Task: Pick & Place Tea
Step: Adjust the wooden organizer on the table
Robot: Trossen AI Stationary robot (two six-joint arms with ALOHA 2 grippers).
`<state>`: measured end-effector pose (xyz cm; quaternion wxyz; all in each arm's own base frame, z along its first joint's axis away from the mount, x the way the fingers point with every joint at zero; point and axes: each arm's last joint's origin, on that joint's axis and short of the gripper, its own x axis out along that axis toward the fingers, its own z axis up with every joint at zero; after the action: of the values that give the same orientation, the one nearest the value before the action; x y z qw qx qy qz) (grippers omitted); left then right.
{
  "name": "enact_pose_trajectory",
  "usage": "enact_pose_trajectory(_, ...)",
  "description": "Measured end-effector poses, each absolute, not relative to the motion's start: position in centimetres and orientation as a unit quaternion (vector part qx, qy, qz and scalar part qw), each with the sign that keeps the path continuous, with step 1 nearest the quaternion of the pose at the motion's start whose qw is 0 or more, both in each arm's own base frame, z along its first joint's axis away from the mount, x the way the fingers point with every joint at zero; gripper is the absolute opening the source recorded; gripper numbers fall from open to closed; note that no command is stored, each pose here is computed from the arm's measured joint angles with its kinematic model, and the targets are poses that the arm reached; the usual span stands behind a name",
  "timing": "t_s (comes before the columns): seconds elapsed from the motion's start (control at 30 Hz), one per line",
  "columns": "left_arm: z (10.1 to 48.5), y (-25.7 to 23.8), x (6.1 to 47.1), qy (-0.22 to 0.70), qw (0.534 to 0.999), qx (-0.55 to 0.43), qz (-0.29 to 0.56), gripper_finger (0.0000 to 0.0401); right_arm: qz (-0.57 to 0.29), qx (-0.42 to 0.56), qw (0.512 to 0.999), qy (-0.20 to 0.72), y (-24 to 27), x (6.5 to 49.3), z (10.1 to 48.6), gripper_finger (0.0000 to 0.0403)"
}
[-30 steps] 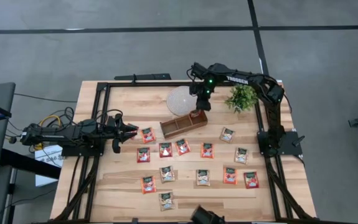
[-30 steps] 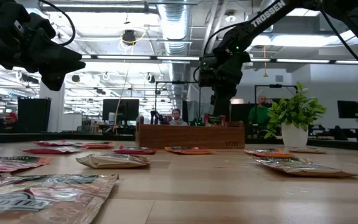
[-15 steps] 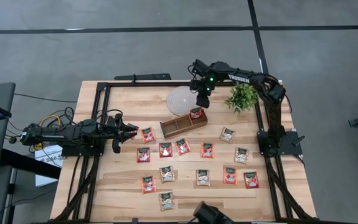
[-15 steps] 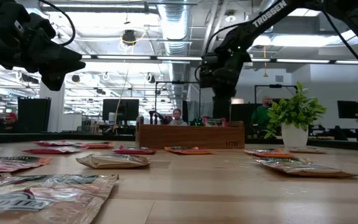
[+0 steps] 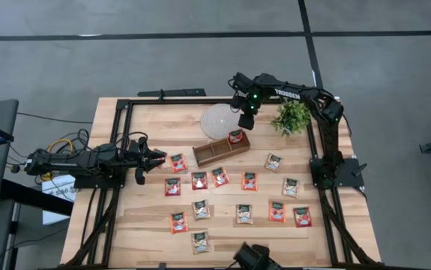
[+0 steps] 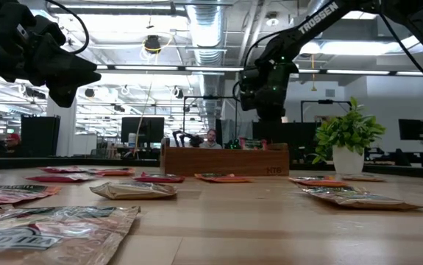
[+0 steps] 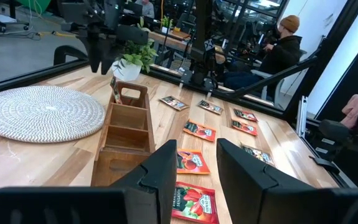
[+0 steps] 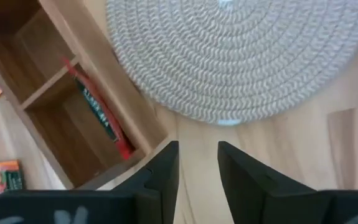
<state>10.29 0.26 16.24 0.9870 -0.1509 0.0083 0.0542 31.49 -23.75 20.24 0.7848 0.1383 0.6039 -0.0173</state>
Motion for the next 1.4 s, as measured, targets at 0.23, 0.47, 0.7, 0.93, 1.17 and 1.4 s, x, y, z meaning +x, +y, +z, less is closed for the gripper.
enact_pose_trajectory(0.23,16.2,0.3,10.3,0.008,0.987,-0.151,0.054,0.0105,-0.023,0.14,0.779,0.611,-23.5,31.1,18.6,0.0068)
enact_pose_trajectory(0.47,16.2,0.3,10.3,0.009,0.987,-0.151,0.054,0.0105,-0.015,0.156,0.774,0.614,-22.6,30.8,16.7,0.0063)
enact_pose_trajectory(0.7,16.2,0.3,10.3,0.009,0.987,-0.151,0.054,0.0105,0.002,0.155,0.787,0.596,-21.9,31.5,16.2,0.0063)
enact_pose_trajectory(0.93,16.2,0.3,10.3,0.009,0.987,-0.151,0.054,0.0105,0.016,0.174,0.795,0.581,-21.9,31.6,16.3,0.0063)
enact_pose_trajectory(1.17,16.2,0.3,10.3,0.009,0.987,-0.151,0.054,0.0105,0.033,0.176,0.788,0.588,-20.9,31.9,16.3,0.0063)
enact_pose_trajectory(1.4,16.2,0.3,10.3,0.009,0.987,-0.151,0.054,0.0105,0.039,0.187,0.774,0.604,-20.6,31.6,16.2,0.0063)
